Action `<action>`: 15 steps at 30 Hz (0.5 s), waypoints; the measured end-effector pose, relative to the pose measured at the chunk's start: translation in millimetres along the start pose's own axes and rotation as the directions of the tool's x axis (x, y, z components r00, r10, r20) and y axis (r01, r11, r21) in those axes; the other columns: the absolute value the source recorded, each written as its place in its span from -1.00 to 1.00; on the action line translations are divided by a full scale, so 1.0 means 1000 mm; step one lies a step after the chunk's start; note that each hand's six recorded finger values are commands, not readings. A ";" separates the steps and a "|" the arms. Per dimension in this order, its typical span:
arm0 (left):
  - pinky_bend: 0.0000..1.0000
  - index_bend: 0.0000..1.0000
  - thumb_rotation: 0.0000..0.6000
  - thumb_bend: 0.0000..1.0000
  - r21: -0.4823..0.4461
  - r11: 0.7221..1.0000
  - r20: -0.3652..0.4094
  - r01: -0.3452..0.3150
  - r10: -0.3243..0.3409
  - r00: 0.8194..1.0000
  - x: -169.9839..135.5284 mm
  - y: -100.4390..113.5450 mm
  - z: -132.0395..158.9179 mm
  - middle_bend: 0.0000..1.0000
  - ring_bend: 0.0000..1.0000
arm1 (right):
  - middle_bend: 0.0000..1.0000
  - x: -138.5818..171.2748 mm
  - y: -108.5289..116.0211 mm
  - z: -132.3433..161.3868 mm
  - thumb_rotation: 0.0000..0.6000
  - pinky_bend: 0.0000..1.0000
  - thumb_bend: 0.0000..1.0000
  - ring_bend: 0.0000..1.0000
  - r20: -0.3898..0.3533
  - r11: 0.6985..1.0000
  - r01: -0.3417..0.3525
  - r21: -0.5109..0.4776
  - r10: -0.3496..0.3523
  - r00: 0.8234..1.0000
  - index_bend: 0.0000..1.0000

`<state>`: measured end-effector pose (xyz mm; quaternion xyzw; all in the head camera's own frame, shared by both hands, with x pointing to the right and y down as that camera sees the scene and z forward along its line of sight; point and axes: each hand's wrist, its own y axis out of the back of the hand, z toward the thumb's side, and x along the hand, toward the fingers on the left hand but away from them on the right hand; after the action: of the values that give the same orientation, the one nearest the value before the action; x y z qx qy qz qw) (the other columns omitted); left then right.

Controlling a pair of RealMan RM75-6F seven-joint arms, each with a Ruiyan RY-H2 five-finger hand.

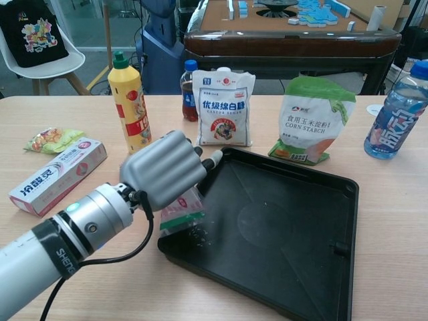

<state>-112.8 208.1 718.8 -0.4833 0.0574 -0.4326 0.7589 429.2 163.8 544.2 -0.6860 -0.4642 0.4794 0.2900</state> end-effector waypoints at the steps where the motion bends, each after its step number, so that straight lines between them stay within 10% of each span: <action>1: 0.29 -0.73 1.00 -0.48 -0.027 1.000 -0.004 0.003 -0.003 1.000 0.001 0.000 -0.001 0.00 -0.02 | -0.33 0.000 0.000 0.000 1.00 -0.59 -0.67 -0.67 0.001 1.000 0.000 0.000 0.000 1.000 -0.50; 8: 0.29 -0.72 1.00 -0.48 -0.267 0.963 -0.038 0.045 -0.057 0.998 0.005 0.003 -0.013 0.00 -0.02 | -0.33 -0.001 -0.001 0.000 1.00 -0.59 -0.67 -0.67 0.001 1.000 -0.001 -0.001 0.001 1.000 -0.50; 15: 0.29 -0.68 1.00 -0.48 -0.553 0.824 -0.046 0.122 -0.176 0.983 0.007 0.001 -0.025 -0.01 -0.02 | -0.33 -0.002 -0.002 0.001 1.00 -0.59 -0.67 -0.67 0.001 1.000 -0.002 -0.001 0.002 1.000 -0.50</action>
<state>-120.4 185.8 707.1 -0.6621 0.1766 -0.4785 0.5491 427.8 162.7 546.0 -0.6865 -0.4637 0.4798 0.2889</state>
